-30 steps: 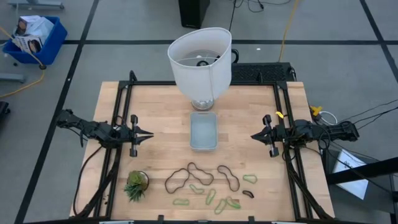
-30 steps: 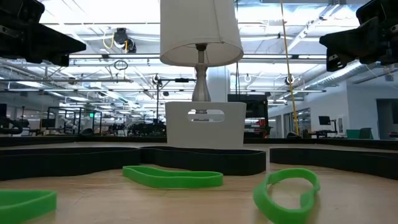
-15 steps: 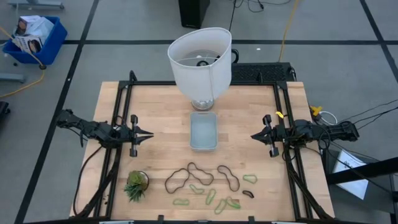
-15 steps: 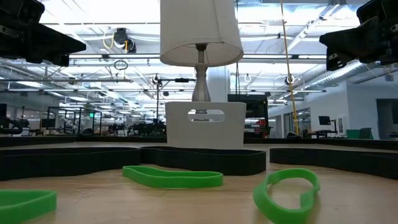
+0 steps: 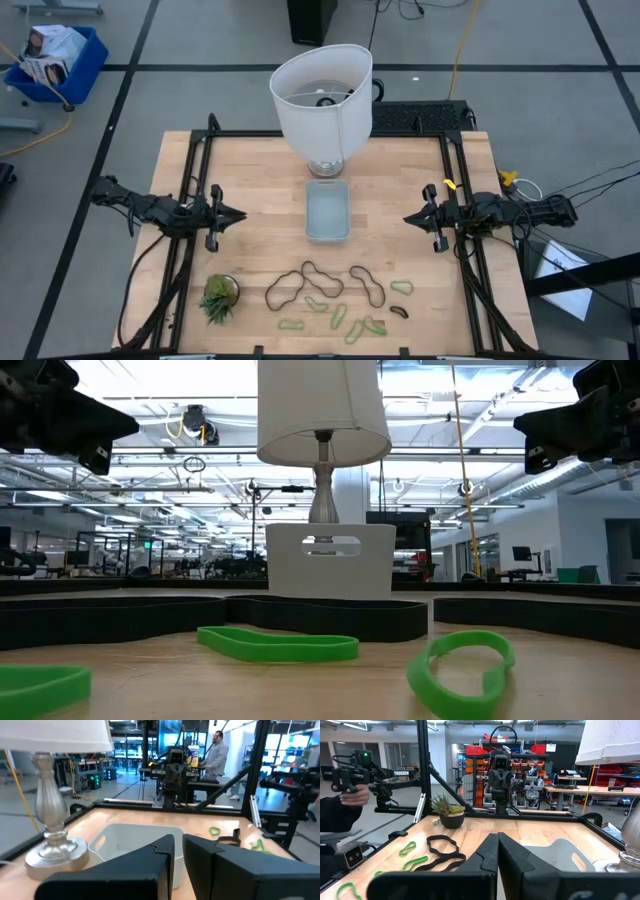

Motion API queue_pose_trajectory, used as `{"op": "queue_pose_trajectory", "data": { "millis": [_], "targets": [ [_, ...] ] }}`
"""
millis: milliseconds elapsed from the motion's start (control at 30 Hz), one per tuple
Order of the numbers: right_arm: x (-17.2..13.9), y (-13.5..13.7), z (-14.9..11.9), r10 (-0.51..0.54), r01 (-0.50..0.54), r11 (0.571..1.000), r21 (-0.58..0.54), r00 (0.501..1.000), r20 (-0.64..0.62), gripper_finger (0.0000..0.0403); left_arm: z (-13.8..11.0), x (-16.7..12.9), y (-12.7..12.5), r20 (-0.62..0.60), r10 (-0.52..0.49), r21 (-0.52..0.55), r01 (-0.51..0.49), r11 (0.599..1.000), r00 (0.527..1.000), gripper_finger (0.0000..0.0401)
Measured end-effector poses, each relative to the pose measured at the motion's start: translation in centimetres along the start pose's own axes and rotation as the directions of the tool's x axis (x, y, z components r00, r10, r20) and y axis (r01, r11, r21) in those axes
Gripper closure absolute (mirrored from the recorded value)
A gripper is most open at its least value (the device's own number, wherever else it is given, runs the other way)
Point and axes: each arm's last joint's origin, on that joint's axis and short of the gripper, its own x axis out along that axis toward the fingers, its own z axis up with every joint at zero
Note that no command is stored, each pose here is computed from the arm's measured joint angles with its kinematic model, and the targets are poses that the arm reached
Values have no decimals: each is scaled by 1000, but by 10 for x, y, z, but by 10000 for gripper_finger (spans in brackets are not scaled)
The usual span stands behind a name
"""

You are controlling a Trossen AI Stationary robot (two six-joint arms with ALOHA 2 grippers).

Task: Pick and place rubber bands into bin
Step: Put the black rubber band into the gray bin

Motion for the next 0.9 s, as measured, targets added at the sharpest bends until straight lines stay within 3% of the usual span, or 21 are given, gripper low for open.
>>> {"op": "queue_pose_trajectory", "data": {
  "millis": [233,500,700,900],
  "targets": [
    [0,0,0,0,0,998,-57,1000,0,403,8,1,-1,70,-17,-76,22,997,997,355],
    [0,0,0,-7,7,994,-109,1000,0,403,-9,16,-7,-146,1,55,7,998,989,395],
    [0,0,0,-6,6,986,-166,1000,0,403,15,39,-19,-244,13,74,5,997,970,398],
    [0,0,0,-6,6,966,-258,1000,0,403,34,84,-40,-361,26,102,12,995,932,398]
  ]
}}
